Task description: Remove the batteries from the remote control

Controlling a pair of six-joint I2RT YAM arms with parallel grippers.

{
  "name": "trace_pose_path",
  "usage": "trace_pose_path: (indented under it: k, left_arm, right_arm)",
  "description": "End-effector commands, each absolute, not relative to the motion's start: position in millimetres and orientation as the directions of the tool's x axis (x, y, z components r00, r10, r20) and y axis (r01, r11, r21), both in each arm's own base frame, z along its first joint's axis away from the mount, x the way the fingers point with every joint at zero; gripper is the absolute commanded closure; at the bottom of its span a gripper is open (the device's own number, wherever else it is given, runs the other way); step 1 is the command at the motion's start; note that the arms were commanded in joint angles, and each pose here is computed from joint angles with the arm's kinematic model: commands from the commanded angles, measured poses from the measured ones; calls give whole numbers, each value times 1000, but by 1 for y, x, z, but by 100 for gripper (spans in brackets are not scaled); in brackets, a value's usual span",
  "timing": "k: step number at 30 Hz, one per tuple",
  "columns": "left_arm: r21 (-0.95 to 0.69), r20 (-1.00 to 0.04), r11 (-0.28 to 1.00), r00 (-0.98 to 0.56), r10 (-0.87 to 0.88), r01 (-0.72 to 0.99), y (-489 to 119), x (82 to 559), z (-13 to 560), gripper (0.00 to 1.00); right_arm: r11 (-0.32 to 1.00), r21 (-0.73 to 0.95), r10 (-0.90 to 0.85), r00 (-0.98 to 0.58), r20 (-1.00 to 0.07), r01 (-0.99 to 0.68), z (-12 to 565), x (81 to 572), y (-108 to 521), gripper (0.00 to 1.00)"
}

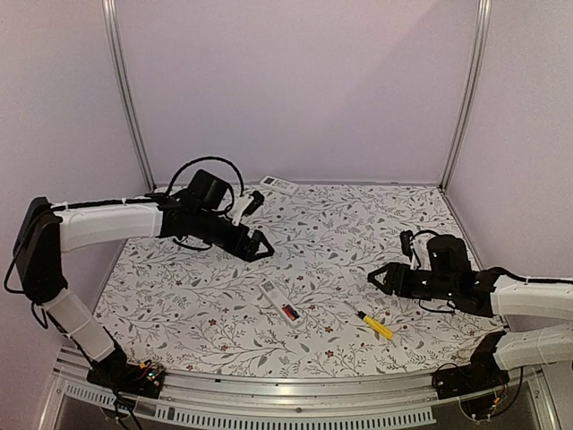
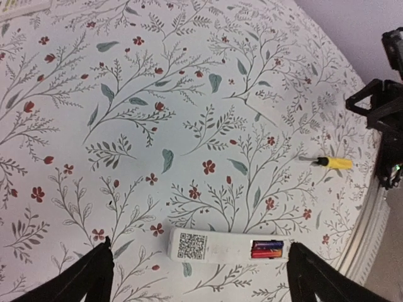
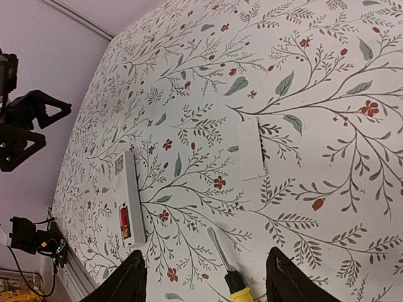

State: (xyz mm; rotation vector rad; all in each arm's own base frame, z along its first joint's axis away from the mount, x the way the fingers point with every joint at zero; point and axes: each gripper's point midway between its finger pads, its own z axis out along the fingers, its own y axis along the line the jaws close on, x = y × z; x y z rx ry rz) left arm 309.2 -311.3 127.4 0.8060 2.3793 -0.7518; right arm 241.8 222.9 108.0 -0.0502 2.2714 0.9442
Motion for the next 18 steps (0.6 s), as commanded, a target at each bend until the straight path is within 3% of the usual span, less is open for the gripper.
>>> trace_pose_path:
  k: [1, 6, 18]
  left_arm:
    - [-338, -783, 684, -597, 177, 646, -285, 334, 215, 2]
    - [-372, -839, 689, -543, 37, 622, -246, 345, 263, 2]
    - [-496, -780, 660, -624, -53, 564, -226, 346, 244, 2]
  right_arm:
    - [778, 603, 198, -842, -502, -177, 98, 221, 213, 36]
    - [826, 546, 133, -892, -432, -141, 77, 198, 210, 36]
    - [938, 312, -30, -933, -358, -150, 44, 173, 204, 42]
